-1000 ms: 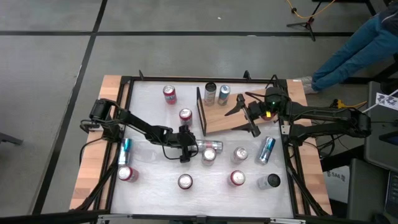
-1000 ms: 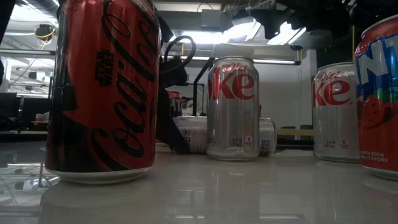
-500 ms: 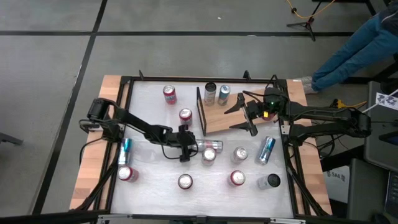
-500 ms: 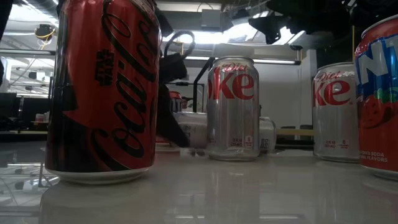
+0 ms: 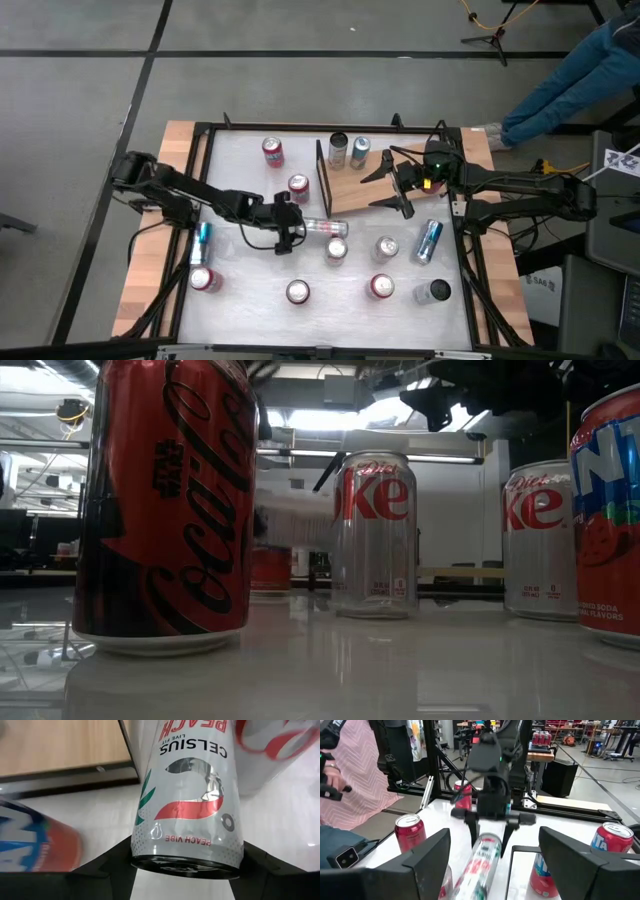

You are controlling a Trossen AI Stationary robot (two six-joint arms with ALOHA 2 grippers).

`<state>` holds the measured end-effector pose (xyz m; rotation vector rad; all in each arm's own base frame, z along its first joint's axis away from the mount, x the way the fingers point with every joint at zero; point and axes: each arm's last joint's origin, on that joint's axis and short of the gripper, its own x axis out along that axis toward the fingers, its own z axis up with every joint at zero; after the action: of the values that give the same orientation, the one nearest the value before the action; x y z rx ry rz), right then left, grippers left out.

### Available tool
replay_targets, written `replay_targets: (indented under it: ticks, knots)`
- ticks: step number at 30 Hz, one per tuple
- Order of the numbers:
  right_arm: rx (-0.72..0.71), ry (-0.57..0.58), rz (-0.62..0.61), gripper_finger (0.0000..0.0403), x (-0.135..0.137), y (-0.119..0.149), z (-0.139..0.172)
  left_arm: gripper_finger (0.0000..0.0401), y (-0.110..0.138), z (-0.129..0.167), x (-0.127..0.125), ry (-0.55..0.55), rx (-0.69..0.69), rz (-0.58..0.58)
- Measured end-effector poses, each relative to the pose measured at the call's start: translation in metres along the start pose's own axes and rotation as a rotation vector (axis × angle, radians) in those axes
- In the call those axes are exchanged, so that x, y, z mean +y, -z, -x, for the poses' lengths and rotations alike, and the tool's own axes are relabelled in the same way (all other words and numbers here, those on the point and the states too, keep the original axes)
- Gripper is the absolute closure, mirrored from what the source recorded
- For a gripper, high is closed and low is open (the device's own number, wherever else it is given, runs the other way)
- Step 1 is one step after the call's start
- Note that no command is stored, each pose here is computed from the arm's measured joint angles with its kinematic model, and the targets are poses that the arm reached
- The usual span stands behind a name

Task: Place canned beverage on shelf
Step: Put the top white black soda can on the shelf aligned with the other white black soda can

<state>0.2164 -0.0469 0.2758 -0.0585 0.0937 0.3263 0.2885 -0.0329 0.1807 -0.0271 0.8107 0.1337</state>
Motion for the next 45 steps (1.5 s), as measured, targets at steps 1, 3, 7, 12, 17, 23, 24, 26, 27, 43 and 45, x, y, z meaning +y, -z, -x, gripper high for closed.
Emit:
replay_targets:
  ticks: [1, 3, 7, 12, 17, 23, 24, 26, 27, 43, 45]
  knots:
    - [0.001, 0.000, -0.001, 0.0109, 0.000, 0.000, 0.000, 0.0167, -0.001, 0.005, 0.001, 0.001, -0.006, 0.001]
    - [0.000, 0.000, 0.000, 0.0109, 0.000, 0.000, 0.000, 0.0167, -0.002, 0.015, 0.003, 0.000, 0.001, 0.001]
    - [0.000, 0.000, -0.002, 0.0109, 0.000, 0.000, 0.000, 0.0167, -0.005, 0.034, 0.006, 0.004, -0.022, 0.014]
    - [-0.005, -0.007, -0.001, 0.0109, 0.000, 0.000, 0.000, 0.0167, -0.005, 0.054, 0.010, -0.003, -0.033, 0.039]
    - [-0.012, -0.047, 0.003, 0.0109, 0.005, -0.001, -0.003, 0.0167, -0.005, 0.065, 0.013, 0.000, -0.040, 0.057]
    - [-0.033, -0.124, 0.022, 0.0109, 0.020, -0.005, -0.010, 0.0167, -0.005, 0.067, 0.013, 0.009, -0.036, 0.066]
    - [-0.036, -0.135, 0.025, 0.0109, 0.022, -0.005, -0.011, 0.0167, -0.005, 0.067, 0.013, 0.010, -0.036, 0.066]
    - [-0.040, -0.159, 0.035, 0.0109, 0.027, -0.006, -0.013, 0.0167, -0.004, 0.067, 0.013, 0.015, -0.033, 0.066]
    - [-0.041, -0.169, 0.037, 0.0109, 0.029, -0.006, -0.014, 0.0167, -0.004, 0.067, 0.013, 0.018, -0.033, 0.066]
    - [-0.061, 0.126, -0.122, 0.0109, 0.032, -0.011, -0.020, 0.0167, -0.031, 0.088, 0.013, -0.022, -0.053, -0.064]
    - [-0.071, 0.130, -0.166, 0.0109, 0.031, -0.014, -0.020, 0.0167, -0.038, 0.093, 0.014, -0.040, -0.066, -0.120]
